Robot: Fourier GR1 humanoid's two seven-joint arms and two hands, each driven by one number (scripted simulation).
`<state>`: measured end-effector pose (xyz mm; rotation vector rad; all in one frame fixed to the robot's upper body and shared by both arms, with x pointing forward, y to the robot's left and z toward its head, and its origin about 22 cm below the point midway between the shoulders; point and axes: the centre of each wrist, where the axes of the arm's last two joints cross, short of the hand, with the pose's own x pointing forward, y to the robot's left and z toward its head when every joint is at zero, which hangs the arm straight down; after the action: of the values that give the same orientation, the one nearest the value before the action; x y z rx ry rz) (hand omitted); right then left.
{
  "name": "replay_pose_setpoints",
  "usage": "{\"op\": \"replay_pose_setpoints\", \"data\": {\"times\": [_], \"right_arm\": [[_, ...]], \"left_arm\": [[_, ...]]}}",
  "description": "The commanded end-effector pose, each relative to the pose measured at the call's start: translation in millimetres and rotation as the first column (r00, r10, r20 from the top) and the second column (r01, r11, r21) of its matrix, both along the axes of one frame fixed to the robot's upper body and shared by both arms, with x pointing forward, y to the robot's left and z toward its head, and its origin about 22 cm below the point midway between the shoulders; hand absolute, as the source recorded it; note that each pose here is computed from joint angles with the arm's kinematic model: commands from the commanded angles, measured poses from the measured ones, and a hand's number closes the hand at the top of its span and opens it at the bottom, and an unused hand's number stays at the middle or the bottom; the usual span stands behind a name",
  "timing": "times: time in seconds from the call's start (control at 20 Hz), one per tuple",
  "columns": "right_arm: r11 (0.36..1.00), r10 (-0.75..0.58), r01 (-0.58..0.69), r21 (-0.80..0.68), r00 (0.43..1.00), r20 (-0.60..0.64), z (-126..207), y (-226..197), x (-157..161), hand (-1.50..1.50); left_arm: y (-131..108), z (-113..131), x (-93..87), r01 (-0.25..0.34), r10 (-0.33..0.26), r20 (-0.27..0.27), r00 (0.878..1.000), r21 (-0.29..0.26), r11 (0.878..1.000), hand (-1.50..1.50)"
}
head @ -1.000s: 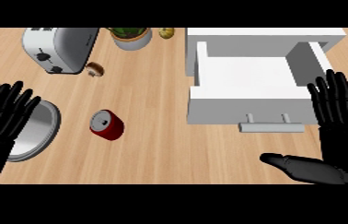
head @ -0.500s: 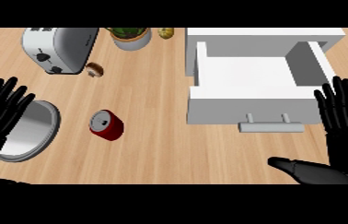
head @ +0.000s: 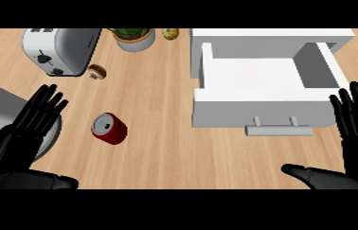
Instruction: Pick up the can, place it into the drawer and close the drawer
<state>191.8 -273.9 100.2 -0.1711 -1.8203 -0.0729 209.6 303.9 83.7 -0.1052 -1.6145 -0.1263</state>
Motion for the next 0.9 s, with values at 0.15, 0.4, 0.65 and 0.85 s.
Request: {"op": "replay_pose_setpoints", "data": {"times": [0.15,0.4,0.65,0.85], "right_arm": [[1.0,0.0,0.0,-0.004,1.0,-0.004,9,-8,-14,-1.5],[1.0,0.013,-0.013,-0.01,1.0,0.018,13,-7,-13,-1.5],[0.999,-0.039,0.04,-0.02,0.999,0.021,15,-16,-13,-1.5],[1.0,-0.012,0.013,-0.014,1.0,0.01,14,-23,-24,-1.5]], "left_arm": [[15,-54,0.2,-0.013,0.014,-0.033,0.999,0.031,0.999,-1.5],[-1,-100,4.9,-0.011,0.013,-0.049,0.999,0.043,0.999,-1.5],[5,-92,-0.2,-0.082,0.085,-0.049,0.995,0.059,0.995,-1.5],[7,-132,11.9,-0.089,0.093,-0.072,0.993,0.054,0.995,-1.5]]}}
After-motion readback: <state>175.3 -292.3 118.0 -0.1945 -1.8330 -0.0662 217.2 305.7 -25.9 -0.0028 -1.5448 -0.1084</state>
